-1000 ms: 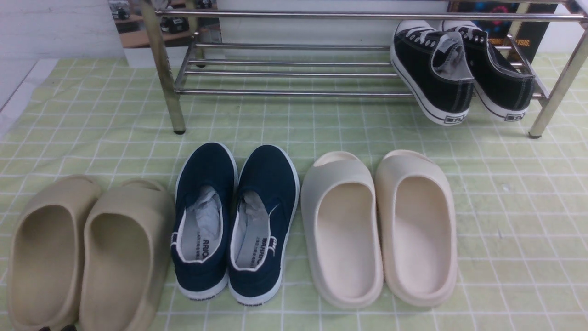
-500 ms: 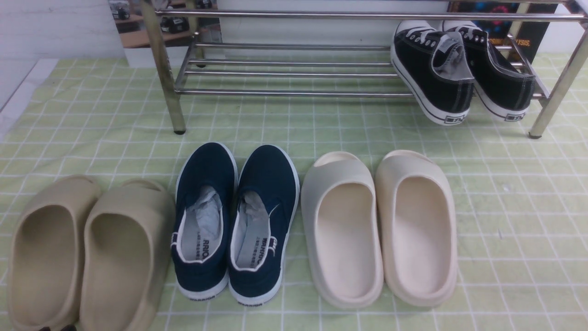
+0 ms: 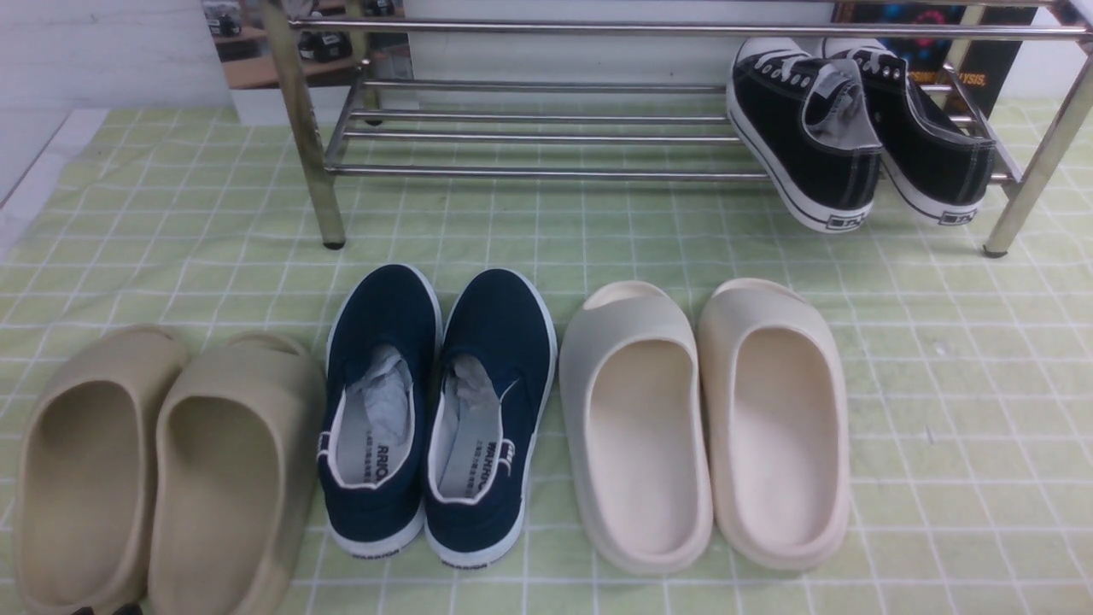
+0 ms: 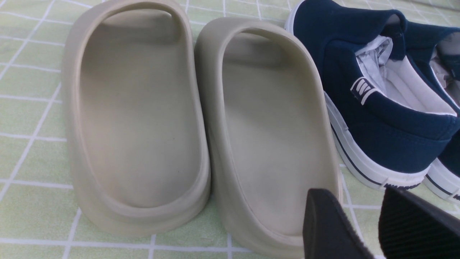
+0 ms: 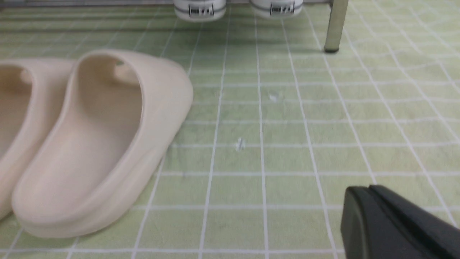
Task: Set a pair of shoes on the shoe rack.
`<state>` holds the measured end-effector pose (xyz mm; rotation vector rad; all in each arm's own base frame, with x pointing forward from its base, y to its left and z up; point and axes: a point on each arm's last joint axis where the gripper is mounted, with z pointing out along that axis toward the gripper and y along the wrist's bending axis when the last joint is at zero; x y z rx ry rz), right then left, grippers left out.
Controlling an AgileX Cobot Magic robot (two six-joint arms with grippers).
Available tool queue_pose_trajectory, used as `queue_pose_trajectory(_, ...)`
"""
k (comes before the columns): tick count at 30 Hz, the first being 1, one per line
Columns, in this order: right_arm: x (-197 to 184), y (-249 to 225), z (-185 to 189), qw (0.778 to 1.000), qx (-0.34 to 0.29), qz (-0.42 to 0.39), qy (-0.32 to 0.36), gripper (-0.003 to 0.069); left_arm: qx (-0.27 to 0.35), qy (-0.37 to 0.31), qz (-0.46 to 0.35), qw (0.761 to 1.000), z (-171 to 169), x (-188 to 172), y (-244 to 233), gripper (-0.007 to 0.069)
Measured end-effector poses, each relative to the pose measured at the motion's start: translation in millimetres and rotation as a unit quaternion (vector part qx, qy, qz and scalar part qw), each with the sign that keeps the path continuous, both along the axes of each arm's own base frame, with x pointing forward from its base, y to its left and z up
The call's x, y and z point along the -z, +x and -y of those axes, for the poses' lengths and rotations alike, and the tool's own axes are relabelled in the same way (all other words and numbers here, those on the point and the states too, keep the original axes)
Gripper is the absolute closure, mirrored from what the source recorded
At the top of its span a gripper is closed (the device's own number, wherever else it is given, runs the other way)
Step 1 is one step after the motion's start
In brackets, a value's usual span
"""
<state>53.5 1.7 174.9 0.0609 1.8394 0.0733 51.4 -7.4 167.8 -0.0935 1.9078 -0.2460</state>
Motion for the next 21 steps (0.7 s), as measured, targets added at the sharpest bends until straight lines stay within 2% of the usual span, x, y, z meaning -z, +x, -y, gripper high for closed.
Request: queue_pose_trajectory(21,0.9,-1.2,-0.3,1.000,-0.001,-0.016,0.002,0.0638,0.000,0.000,0.000,1.000,0.0,0.0,0.0,0.0386)
